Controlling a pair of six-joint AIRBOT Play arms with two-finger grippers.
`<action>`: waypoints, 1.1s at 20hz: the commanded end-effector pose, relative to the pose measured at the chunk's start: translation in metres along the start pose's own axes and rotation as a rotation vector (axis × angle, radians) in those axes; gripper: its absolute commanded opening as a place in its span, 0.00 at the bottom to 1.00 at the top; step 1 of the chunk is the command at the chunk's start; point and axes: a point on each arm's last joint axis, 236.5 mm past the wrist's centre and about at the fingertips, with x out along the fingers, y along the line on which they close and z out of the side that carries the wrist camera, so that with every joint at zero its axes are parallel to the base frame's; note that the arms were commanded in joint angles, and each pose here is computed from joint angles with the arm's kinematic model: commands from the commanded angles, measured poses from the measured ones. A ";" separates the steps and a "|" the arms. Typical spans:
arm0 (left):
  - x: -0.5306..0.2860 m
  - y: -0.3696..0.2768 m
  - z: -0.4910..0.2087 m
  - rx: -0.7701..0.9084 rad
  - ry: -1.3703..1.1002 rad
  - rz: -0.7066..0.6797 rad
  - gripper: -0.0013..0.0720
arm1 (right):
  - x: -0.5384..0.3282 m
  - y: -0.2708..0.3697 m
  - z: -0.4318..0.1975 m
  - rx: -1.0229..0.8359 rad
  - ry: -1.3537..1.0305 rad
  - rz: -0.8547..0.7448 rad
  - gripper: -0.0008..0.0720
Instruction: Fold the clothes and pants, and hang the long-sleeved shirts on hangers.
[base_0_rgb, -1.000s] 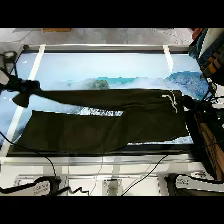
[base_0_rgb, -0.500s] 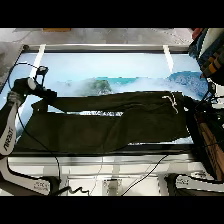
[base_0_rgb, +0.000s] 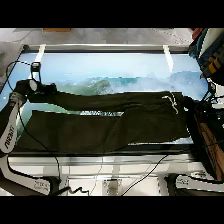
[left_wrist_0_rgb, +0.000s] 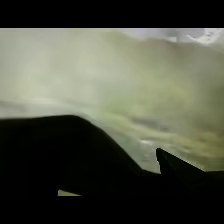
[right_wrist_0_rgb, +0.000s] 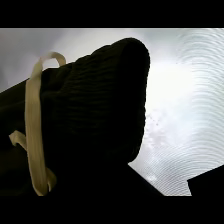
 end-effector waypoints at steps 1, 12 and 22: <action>-0.016 0.031 -0.029 -0.143 0.125 0.032 0.80 | 0.000 -0.002 -0.002 -0.017 0.009 -0.009 0.05; -0.041 0.109 -0.054 -0.448 0.178 0.128 0.79 | 0.000 -0.005 -0.004 -0.040 0.017 -0.022 0.05; 0.016 0.092 -0.083 -0.702 0.248 0.078 0.79 | 0.000 -0.005 -0.004 -0.039 0.018 -0.021 0.05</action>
